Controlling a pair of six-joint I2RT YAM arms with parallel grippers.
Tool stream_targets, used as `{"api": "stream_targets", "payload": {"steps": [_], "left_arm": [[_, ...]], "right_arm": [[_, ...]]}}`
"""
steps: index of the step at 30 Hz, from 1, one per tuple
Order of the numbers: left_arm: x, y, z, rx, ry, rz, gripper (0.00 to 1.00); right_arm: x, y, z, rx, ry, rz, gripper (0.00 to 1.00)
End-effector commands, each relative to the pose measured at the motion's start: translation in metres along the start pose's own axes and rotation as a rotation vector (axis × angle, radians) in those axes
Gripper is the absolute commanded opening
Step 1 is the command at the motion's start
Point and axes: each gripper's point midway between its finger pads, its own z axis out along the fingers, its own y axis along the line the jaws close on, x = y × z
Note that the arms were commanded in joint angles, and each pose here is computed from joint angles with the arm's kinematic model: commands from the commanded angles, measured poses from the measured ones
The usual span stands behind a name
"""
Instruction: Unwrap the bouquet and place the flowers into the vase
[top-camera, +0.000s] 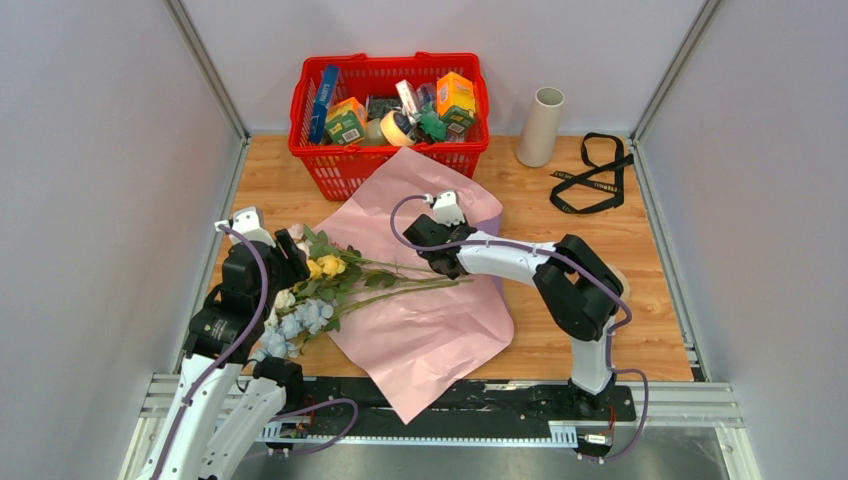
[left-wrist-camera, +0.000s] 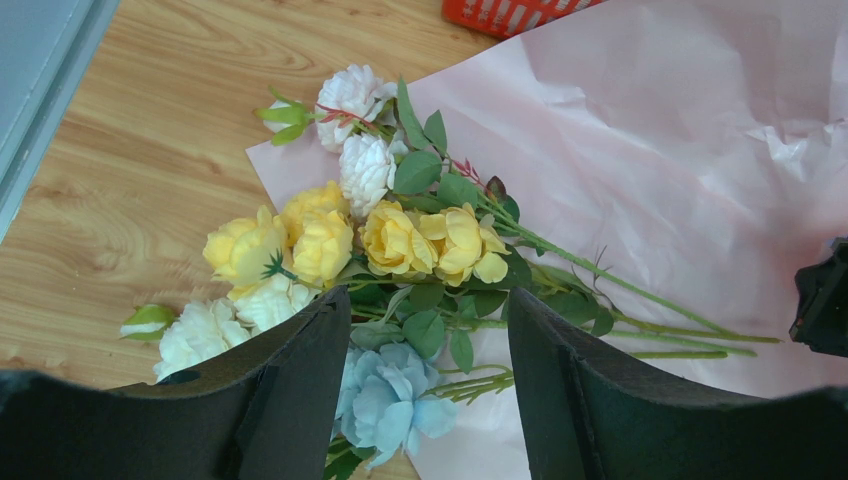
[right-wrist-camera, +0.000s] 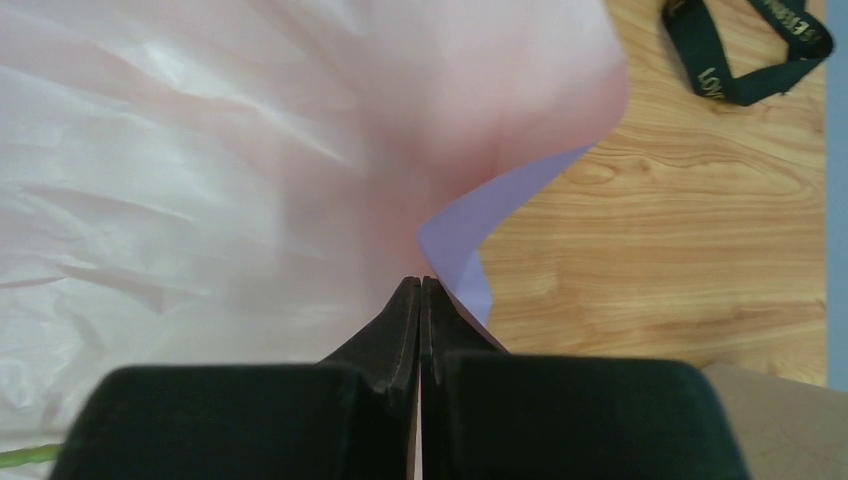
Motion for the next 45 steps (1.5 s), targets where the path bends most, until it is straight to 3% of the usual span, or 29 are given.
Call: {"api": "stream_targets", "payload": {"steps": [1,13,25,27,31,37,41,45], "left_arm": [[-0.006,-0.001,-0.001,-0.003,-0.019,-0.013,0.67],[-0.007,0.0,-0.003,-0.001,-0.026,-0.016,0.67],[-0.007,0.0,-0.003,0.001,-0.023,-0.016,0.67],[-0.006,-0.003,-0.002,0.012,-0.021,-0.015,0.68],[-0.002,-0.017,0.001,0.079,0.015,0.004,0.67],[0.006,-0.044,0.011,0.173,0.125,0.002,0.66],[0.015,-0.068,0.023,0.257,0.187,-0.043,0.66],[0.023,-0.085,0.035,0.311,0.233,-0.076,0.66]], "right_arm": [[-0.019,-0.044,-0.013,0.128,-0.078,0.06,0.0],[0.019,-0.103,0.0,0.208,0.012,0.118,0.01],[0.035,-0.104,0.024,0.122,0.068,0.156,0.05],[0.025,-0.1,0.026,0.09,0.055,0.152,0.09],[-0.001,-0.092,0.021,0.005,0.017,0.161,0.27],[-0.031,-0.07,-0.01,-0.251,-0.024,0.205,0.43],[-0.028,-0.054,-0.039,-0.438,-0.017,0.225,0.55],[-0.028,-0.061,-0.059,-0.493,-0.029,0.247,0.67]]}}
